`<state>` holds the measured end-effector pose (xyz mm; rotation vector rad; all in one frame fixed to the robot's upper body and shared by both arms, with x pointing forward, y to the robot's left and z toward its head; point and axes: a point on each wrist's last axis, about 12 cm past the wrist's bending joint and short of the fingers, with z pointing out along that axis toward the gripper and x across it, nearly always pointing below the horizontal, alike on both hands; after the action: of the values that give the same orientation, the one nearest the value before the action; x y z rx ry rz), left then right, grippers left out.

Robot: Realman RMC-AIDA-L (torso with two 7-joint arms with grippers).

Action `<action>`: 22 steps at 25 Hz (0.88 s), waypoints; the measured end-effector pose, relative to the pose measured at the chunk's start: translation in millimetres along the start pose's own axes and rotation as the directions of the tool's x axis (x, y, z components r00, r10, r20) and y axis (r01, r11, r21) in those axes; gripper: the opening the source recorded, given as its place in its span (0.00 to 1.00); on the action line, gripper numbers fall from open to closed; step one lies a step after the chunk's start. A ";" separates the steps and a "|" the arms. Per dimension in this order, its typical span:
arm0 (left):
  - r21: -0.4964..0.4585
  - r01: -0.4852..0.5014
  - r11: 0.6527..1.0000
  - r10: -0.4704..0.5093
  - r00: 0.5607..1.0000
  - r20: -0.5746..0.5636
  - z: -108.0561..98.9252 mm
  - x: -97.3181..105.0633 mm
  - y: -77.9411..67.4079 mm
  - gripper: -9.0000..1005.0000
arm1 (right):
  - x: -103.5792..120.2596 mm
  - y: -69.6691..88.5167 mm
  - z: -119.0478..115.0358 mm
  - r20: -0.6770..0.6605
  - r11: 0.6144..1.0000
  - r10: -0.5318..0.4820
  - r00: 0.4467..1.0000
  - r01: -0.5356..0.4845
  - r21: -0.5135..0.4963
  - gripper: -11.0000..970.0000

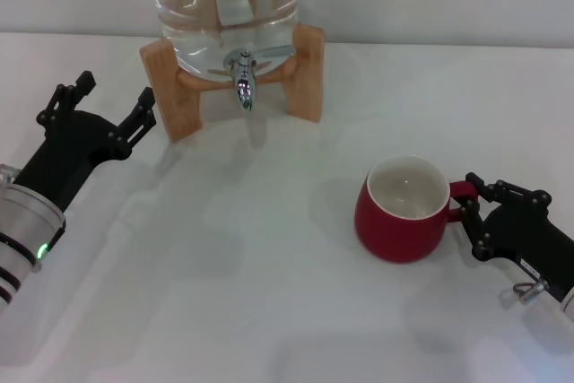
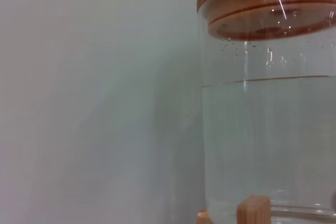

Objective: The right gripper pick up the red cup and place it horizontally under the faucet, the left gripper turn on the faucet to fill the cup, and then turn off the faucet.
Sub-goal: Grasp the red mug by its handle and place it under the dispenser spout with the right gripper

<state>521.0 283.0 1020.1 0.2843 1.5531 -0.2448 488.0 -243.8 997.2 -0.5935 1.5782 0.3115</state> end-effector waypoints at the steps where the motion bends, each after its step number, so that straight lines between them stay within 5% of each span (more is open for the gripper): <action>1: 0.000 0.000 1.000 0.000 1.000 0.000 0.0 0.0 0.0 0.87 | 0.1 -0.1 -0.1 0.000 1.000 -0.001 1.000 0.001 0.000 0.35; 7: 0.000 0.000 1.000 0.000 1.000 -0.001 0.0 0.1 0.1 0.87 | 0.3 1.2 -0.6 -0.001 1.000 -0.004 1.000 0.004 -0.009 0.14; 22: 0.001 -0.001 1.000 0.001 1.000 -0.002 0.0 0.2 -0.1 0.87 | -1.6 3.6 1.9 0.009 0.999 -0.022 1.000 0.023 -0.026 0.14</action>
<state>521.0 283.0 1019.9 0.2858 1.5547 -0.2446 487.7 -239.5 998.0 -0.6292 1.5602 0.3181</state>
